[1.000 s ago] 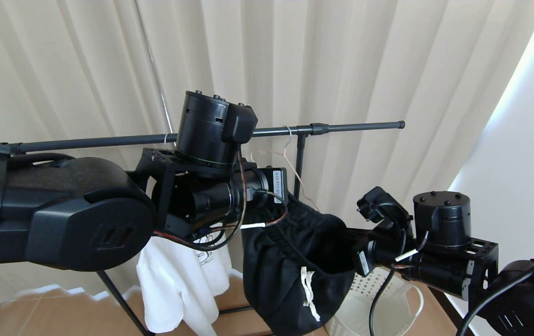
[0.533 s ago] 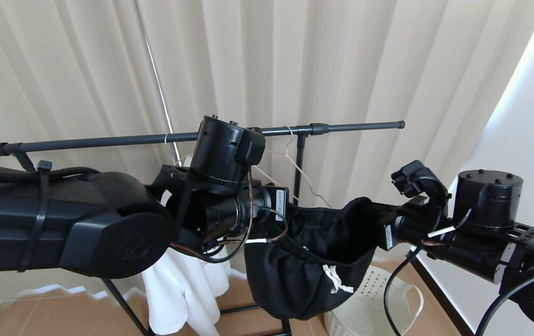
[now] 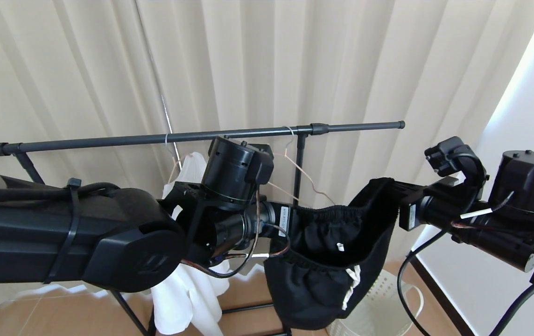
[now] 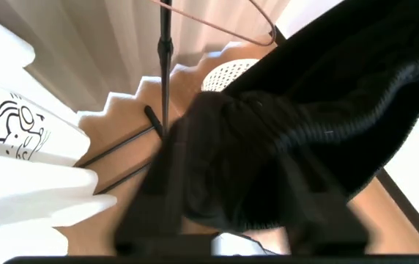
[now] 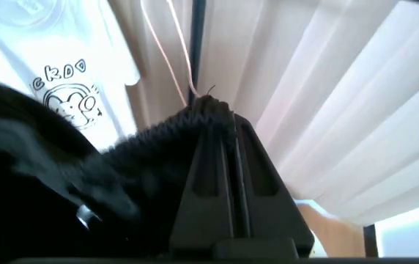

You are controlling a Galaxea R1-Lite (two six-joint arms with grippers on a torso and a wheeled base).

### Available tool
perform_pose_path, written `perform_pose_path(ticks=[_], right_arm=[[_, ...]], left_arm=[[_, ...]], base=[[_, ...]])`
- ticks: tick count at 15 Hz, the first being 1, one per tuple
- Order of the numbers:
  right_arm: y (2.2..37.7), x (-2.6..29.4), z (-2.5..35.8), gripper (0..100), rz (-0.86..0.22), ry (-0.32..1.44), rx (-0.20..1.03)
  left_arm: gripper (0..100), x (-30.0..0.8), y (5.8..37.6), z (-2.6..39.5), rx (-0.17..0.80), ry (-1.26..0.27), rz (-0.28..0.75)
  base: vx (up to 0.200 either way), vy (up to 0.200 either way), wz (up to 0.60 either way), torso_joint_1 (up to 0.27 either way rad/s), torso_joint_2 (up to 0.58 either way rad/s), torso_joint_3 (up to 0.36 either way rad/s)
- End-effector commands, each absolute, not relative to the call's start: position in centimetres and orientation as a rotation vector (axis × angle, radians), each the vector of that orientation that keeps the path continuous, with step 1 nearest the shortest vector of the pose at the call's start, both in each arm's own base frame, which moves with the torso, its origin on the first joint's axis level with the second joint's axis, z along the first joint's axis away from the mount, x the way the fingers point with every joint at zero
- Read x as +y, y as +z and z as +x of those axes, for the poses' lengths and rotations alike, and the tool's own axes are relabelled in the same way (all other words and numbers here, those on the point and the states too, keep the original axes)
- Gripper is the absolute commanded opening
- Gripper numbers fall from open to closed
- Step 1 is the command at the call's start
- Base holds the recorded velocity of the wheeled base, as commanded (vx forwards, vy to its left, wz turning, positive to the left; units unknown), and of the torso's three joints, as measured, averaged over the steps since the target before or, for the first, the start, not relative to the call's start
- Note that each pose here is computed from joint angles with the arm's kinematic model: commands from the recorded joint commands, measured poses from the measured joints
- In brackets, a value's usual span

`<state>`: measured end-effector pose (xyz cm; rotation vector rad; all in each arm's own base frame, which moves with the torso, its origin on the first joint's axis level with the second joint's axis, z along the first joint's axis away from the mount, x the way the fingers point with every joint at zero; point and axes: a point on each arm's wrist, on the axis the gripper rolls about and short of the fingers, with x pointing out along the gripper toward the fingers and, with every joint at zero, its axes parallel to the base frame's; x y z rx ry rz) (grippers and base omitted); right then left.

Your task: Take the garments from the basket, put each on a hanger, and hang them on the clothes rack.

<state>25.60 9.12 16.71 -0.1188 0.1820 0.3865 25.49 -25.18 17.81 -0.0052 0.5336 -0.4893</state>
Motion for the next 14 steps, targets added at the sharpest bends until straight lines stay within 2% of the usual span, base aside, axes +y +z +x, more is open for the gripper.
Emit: perform_pose_path(ticks=[1,9,14], right_arm=[[17.8,8.3,25.2,0,-0.113,0.362,0.142],[20.4,4.5,24.9,0,-0.095,0.3,0.105],[19.8,3.7,26.3,0,-0.089,0.276,0.132]], left_arm=[[100,-25.3,17.6,25.5,0.534,-0.49,-0.006],[100,-25.0,17.7,25.8,0.529,-0.48,-0.012],[100,-24.9,17.8,26.1,0.526,-0.473,-0.017]], base=[[0.0,0.0,0.0,0.0,0.0,0.0],[0.0,0.0,0.0,0.0,0.0,0.0],[0.0,0.0,0.0,0.0,0.0,0.0]])
